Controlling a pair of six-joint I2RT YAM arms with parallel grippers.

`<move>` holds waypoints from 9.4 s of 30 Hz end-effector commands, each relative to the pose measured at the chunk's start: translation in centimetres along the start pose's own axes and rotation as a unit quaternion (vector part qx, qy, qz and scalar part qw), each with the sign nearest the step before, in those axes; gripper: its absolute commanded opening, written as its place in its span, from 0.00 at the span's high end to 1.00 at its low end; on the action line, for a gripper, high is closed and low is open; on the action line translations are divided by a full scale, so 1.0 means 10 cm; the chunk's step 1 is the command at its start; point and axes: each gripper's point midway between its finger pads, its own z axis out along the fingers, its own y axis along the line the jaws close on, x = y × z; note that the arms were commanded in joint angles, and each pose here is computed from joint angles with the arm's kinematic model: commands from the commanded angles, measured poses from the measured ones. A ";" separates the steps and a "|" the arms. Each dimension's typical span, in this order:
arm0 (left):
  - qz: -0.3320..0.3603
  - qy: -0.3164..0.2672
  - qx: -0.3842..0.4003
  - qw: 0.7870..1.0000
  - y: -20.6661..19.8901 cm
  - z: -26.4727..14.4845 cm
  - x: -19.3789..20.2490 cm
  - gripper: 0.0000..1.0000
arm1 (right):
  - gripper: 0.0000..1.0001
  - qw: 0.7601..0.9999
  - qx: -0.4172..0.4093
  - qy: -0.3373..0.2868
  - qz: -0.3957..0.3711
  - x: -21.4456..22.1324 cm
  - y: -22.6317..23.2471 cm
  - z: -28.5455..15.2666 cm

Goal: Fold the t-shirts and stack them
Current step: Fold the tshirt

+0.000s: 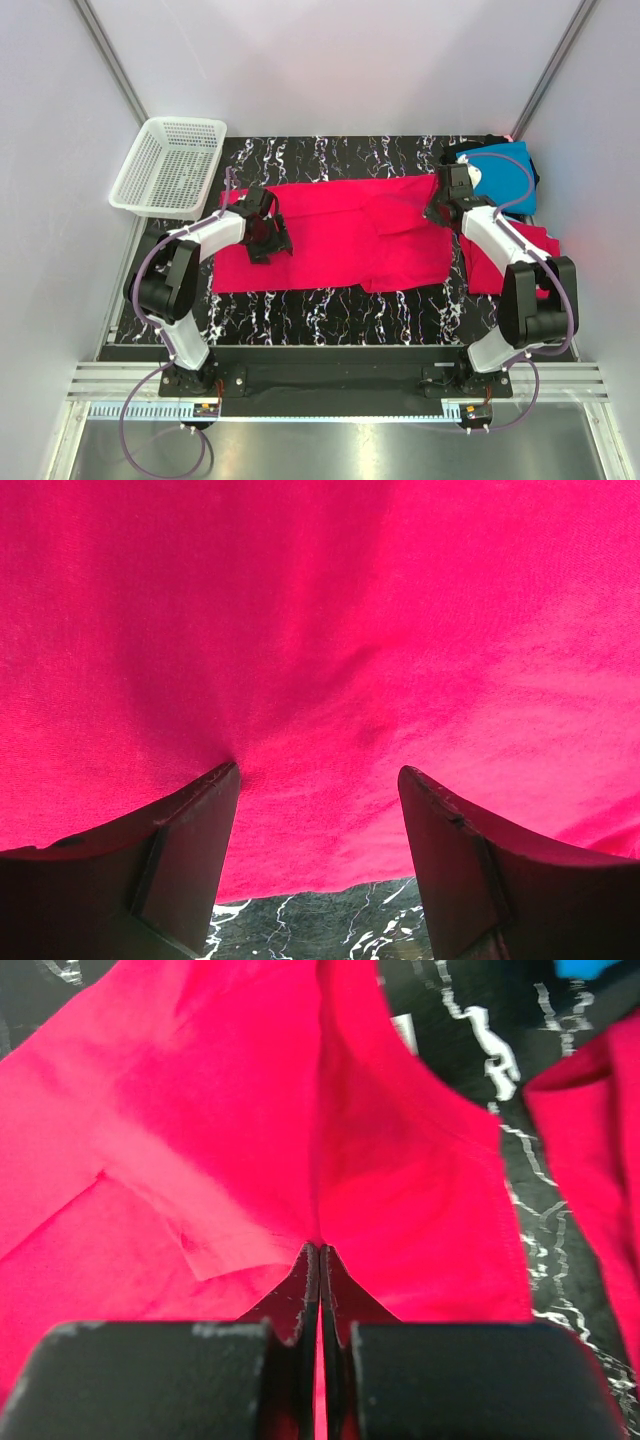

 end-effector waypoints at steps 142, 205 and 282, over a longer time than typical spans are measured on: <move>-0.030 -0.133 -0.021 0.990 0.23 -0.63 -0.09 0.29 | 0.52 0.989 -0.022 0.057 -0.133 0.88 0.40 -0.51; -0.033 -0.064 -0.103 0.992 0.08 -0.39 -0.25 0.25 | 0.31 0.975 -0.034 0.140 -0.170 0.91 0.72 -0.12; -0.067 -0.061 -0.073 0.993 0.48 -0.72 0.03 0.23 | 0.22 0.989 -0.102 0.083 -0.066 0.11 0.21 -0.52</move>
